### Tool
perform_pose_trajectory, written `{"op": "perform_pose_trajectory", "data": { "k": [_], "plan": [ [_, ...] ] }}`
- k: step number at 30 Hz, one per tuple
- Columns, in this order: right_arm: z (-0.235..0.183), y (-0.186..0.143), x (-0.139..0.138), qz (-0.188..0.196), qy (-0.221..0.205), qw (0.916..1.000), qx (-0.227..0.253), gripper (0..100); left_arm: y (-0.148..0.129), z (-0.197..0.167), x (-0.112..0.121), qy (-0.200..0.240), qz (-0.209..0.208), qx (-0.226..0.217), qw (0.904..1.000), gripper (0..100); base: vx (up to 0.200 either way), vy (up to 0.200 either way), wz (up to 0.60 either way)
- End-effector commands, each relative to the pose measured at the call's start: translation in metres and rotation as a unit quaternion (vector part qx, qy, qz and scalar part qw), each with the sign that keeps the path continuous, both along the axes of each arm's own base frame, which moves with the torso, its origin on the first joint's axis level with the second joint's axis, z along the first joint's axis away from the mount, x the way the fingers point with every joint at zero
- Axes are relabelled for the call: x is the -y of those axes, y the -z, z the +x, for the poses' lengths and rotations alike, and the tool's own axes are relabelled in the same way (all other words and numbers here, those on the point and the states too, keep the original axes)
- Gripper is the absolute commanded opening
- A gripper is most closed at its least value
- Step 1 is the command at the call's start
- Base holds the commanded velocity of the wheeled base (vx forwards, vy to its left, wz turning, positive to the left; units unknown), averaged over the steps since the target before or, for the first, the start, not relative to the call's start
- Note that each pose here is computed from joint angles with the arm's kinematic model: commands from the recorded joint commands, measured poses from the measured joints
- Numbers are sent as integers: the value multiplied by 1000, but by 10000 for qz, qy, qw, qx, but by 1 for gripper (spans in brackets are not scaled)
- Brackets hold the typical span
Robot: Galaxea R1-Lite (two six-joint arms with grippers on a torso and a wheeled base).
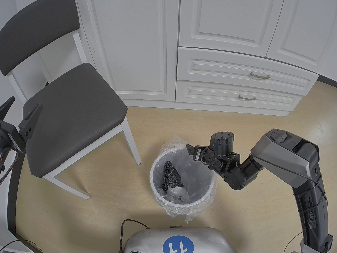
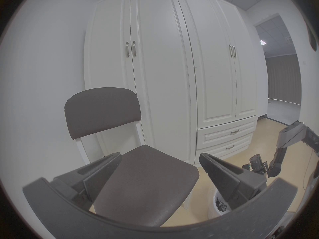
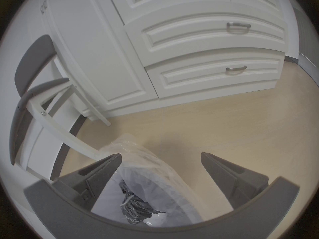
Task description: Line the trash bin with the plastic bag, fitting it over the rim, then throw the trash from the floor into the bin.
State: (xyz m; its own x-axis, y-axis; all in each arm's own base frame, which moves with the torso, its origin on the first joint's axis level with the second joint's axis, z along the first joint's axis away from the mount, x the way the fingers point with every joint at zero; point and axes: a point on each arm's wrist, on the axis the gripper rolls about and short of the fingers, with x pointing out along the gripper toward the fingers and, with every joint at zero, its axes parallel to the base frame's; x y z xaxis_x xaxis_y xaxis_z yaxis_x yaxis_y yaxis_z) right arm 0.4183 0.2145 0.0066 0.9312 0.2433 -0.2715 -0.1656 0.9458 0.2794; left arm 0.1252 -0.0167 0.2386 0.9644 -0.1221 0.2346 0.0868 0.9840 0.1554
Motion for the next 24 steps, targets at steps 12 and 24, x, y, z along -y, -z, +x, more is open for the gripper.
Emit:
{"op": "perform_pose_trajectory", "data": {
  "k": [12, 24],
  "plan": [
    [25, 26, 22, -129, 322, 9992, -194, 100, 1, 2, 0, 5, 7, -41, 10000, 100, 0, 0, 0],
    [31, 34, 37, -217, 421, 9977, -480, 100, 1, 2, 0, 5, 5, -33, 10000, 100, 0, 0, 0]
  ]
}}
